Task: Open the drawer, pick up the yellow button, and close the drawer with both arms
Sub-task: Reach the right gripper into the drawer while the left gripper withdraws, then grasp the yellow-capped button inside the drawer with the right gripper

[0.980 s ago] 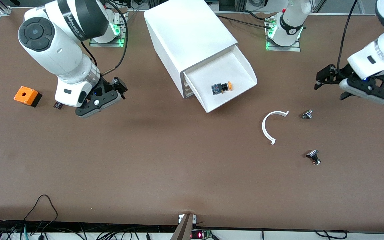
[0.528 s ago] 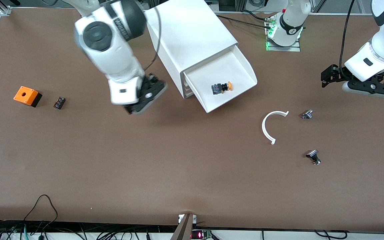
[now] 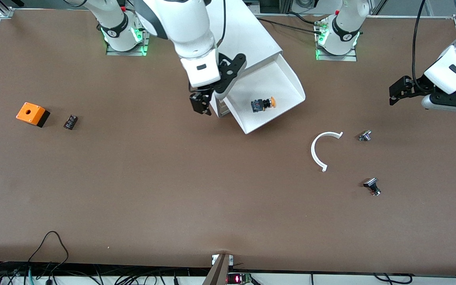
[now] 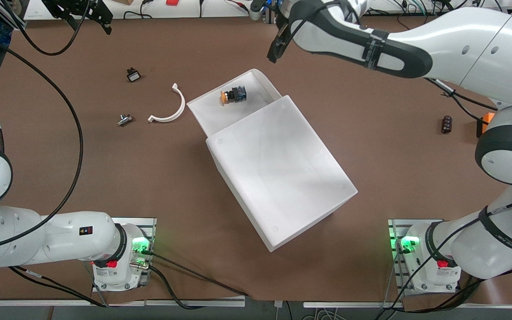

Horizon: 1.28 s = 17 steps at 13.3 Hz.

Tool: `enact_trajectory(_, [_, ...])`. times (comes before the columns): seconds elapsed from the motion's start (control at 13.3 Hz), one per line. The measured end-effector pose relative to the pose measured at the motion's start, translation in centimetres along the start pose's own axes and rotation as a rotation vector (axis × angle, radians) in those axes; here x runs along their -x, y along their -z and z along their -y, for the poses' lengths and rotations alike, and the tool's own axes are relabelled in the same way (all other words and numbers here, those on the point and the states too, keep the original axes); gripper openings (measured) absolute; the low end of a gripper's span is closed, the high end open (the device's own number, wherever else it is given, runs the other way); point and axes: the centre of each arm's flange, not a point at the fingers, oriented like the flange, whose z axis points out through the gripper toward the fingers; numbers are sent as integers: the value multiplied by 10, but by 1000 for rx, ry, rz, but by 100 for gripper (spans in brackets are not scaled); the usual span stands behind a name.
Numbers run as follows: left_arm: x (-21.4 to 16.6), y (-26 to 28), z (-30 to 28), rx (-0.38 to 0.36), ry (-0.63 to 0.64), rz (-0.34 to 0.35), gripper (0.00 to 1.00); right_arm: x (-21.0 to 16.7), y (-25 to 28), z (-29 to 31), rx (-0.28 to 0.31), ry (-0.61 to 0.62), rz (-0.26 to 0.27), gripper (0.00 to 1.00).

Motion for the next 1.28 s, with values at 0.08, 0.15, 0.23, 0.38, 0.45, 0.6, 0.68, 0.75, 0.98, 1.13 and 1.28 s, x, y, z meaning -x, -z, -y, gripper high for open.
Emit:
enact_trajectory(0.08, [-1,-3,1,1,1,6,100,-5,-10,12,-10,18,5,100])
enact_trajectory(0.15, [-3,-7,2,2,2,12,100,-11,-22,23,-23,39,13,100])
enact_trajectory(0.23, [-4,-10,3,3,2,17,100,-16,-36,32,-39,66,21,100])
enact_trajectory(0.38, [-5,-12,3,2,2,21,100,-27,-60,42,-64,137,30,100])
enact_trajectory(0.45, [-5,-12,3,-1,2,21,100,-31,-69,43,-73,174,33,100])
enact_trajectory(0.6, [-6,-9,4,-14,-1,16,100,-35,-78,42,-85,236,32,100])
enact_trajectory(0.68, [-6,-7,4,-16,-2,11,100,-38,-78,44,-90,257,31,100])
enact_trajectory(0.75, [-7,-4,3,-16,-3,4,100,-39,-75,48,-93,269,31,100])
enact_trajectory(0.98, [-8,1,3,-17,-4,-7,100,-46,-80,69,-106,298,35,100])
enact_trajectory(1.13, [-8,1,3,-17,-4,-8,100,-50,-95,79,-118,310,41,100])
enact_trajectory(1.28, [-8,1,3,-17,-4,-8,100,-54,-109,80,-124,310,36,100])
